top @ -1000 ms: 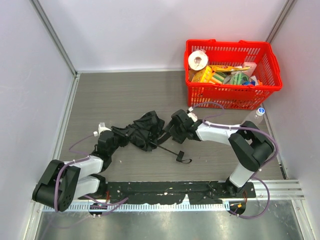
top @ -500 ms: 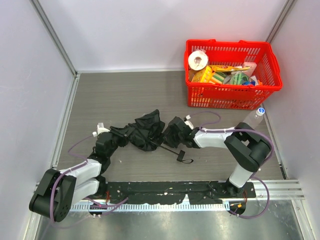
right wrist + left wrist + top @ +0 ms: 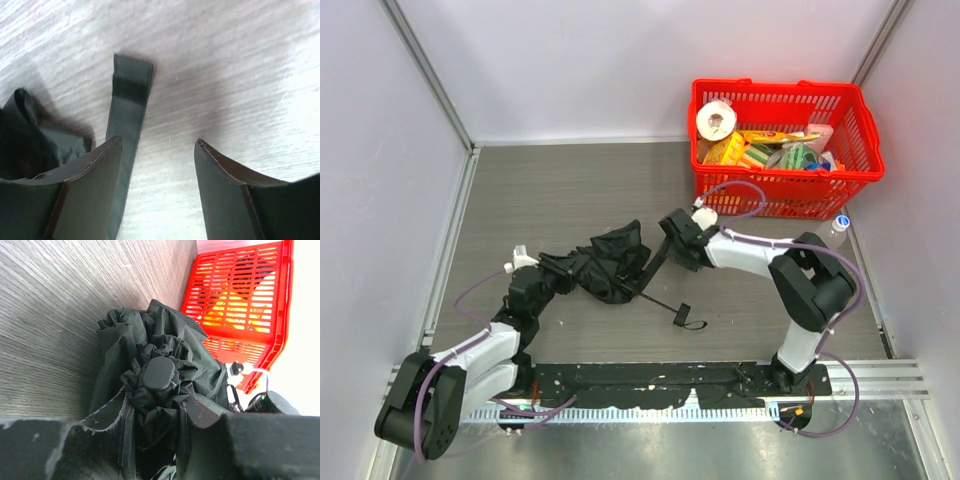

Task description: Put away the umbrella

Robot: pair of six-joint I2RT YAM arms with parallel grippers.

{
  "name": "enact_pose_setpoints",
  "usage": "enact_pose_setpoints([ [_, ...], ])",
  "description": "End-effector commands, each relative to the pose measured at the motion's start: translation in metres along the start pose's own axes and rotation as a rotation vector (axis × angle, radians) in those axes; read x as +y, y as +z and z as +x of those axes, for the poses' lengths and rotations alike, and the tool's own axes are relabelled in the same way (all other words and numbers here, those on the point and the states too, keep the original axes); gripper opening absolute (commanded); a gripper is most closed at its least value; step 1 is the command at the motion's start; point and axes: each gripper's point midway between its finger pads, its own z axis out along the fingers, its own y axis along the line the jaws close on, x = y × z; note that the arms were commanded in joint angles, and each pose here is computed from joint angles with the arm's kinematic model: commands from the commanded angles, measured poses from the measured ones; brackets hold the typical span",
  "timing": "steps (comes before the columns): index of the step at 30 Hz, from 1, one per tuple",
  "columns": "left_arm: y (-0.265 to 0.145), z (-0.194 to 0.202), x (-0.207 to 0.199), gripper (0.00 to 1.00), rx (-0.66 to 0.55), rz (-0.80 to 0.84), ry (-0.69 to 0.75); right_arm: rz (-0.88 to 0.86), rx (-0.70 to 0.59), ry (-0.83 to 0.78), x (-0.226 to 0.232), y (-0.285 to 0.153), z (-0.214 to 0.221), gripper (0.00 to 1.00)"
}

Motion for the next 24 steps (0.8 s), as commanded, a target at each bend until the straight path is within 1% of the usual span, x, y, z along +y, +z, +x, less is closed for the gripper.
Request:
enact_pose_setpoints([
  [1, -0.003, 0.000, -0.010, 0.00, 0.005, 0.041, 0.019, 0.307, -0.068, -0.154, -0.040, 0.005, -0.019, 0.66],
  [2, -0.003, 0.000, -0.010, 0.00, 0.006, 0.041, 0.019, 0.280, -0.065, -0.138, -0.025, 0.006, -0.023, 0.67],
  [3, -0.003, 0.000, -0.010, 0.00, 0.006, 0.041, 0.021, 0.266, -0.024, -0.141, -0.020, 0.011, -0.014, 0.67],
  [4, -0.003, 0.000, -0.009, 0.00, 0.008, 0.041, 0.019, 0.239, -0.026, -0.123, -0.007, 0.011, -0.018, 0.67],
  [6, -0.002, 0.001, -0.005, 0.00, 0.009, 0.032, 0.019, 0.242, -0.049, -0.099, 0.002, 0.013, -0.021, 0.67],
  [7, -0.002, 0.001, -0.005, 0.00, 0.008, 0.032, 0.019, 0.275, -0.061, -0.094, -0.004, 0.016, -0.023, 0.68],
  [8, -0.002, 0.001, -0.005, 0.00, 0.011, 0.034, 0.019, 0.274, -0.069, -0.082, 0.001, 0.017, -0.025, 0.68],
  [9, -0.002, 0.002, -0.005, 0.00, 0.015, 0.038, 0.019, 0.305, -0.049, -0.096, -0.004, 0.021, -0.019, 0.68],
  [10, -0.002, 0.003, -0.005, 0.00, 0.018, 0.037, 0.021, 0.297, -0.048, -0.097, 0.004, 0.021, -0.021, 0.68],
  [11, -0.002, 0.003, -0.004, 0.00, 0.020, 0.034, 0.022, 0.323, -0.029, -0.124, -0.001, 0.025, -0.011, 0.67],
  [12, -0.002, 0.004, -0.003, 0.00, 0.021, 0.034, 0.024, 0.317, -0.035, -0.135, 0.007, 0.025, -0.009, 0.67],
  [13, -0.003, 0.003, -0.002, 0.00, 0.019, 0.032, 0.023, 0.351, -0.022, -0.141, 0.001, 0.030, -0.001, 0.66],
  [14, -0.004, 0.004, -0.001, 0.00, 0.023, 0.033, 0.023, 0.348, -0.026, -0.155, 0.007, 0.029, 0.002, 0.66],
  [16, -0.005, 0.004, -0.001, 0.00, 0.021, 0.037, 0.022, 0.399, -0.012, -0.188, 0.002, 0.033, 0.014, 0.64],
  [18, -0.008, 0.005, 0.001, 0.00, 0.021, 0.039, 0.019, 0.450, 0.038, -0.213, -0.011, 0.041, 0.028, 0.60],
  [19, -0.009, 0.005, 0.002, 0.00, 0.021, 0.036, 0.021, 0.465, 0.051, -0.216, -0.017, 0.042, 0.033, 0.53],
  [21, -0.012, 0.004, 0.002, 0.00, 0.017, 0.040, 0.025, 0.465, 0.084, -0.215, -0.023, 0.046, 0.044, 0.42],
  [22, -0.013, 0.005, 0.005, 0.00, 0.017, 0.034, 0.027, 0.438, 0.100, -0.196, -0.019, 0.048, 0.048, 0.38],
  [23, -0.015, 0.004, 0.005, 0.00, 0.012, 0.036, 0.030, 0.440, 0.108, -0.204, -0.024, 0.049, 0.052, 0.32],
  [24, -0.016, 0.004, 0.007, 0.00, 0.011, 0.031, 0.031, 0.430, 0.104, -0.207, -0.022, 0.050, 0.052, 0.28],
])
